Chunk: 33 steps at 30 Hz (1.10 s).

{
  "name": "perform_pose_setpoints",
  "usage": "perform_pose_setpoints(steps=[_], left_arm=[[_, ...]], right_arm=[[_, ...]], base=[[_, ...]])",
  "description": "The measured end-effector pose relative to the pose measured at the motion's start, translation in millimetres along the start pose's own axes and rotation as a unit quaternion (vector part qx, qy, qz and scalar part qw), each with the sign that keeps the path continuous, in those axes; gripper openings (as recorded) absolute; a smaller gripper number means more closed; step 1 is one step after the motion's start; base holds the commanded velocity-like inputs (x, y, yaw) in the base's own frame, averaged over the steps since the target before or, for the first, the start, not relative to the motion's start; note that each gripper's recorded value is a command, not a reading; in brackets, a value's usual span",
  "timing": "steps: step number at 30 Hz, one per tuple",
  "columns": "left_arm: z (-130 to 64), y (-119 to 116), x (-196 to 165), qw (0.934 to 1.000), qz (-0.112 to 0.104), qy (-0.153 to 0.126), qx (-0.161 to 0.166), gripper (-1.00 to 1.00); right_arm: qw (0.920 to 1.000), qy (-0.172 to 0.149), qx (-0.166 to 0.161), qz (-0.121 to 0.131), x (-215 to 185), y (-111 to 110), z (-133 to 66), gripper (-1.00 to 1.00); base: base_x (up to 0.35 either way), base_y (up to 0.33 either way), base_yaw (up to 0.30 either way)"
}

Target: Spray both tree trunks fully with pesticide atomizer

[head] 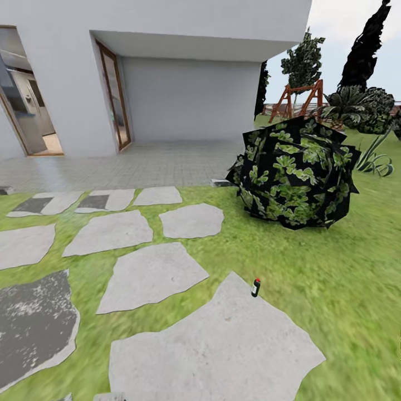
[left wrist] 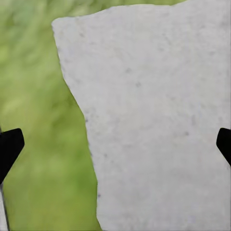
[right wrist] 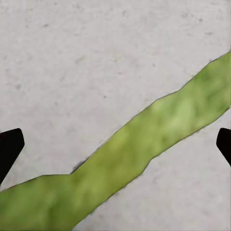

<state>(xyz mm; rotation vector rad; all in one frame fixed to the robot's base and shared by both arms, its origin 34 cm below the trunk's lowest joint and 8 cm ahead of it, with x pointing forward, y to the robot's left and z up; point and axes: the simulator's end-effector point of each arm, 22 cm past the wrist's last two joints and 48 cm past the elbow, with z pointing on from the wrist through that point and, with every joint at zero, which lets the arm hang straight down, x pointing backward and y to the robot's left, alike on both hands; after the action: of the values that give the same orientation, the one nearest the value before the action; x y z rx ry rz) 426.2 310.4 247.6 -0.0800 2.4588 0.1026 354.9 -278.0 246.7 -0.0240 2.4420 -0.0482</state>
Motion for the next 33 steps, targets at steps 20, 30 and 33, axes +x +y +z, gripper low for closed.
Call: perform_pose_setpoints(steps=[20,30,33], left_arm=[[0.1,0.1,-0.5,1.0000,-0.001,0.000,0.000,1.00],[0.1,0.7,-0.6,1.0000,-0.002,-0.001,-0.001,1.00],[0.1,0.7,-0.7,1.0000,-0.002,-0.001,-0.001,1.00]], right_arm=[[1.0000,0.000,0.000,0.000,0.0,0.0,0.0,1.00],[1.0000,0.000,0.000,0.000,0.0,0.0,0.0,1.00],[1.0000,0.000,0.000,0.000,0.0,0.0,0.0,1.00]], base=[[0.293,0.225,-0.267],[0.264,0.252,-0.268],[0.223,0.280,-0.268]])
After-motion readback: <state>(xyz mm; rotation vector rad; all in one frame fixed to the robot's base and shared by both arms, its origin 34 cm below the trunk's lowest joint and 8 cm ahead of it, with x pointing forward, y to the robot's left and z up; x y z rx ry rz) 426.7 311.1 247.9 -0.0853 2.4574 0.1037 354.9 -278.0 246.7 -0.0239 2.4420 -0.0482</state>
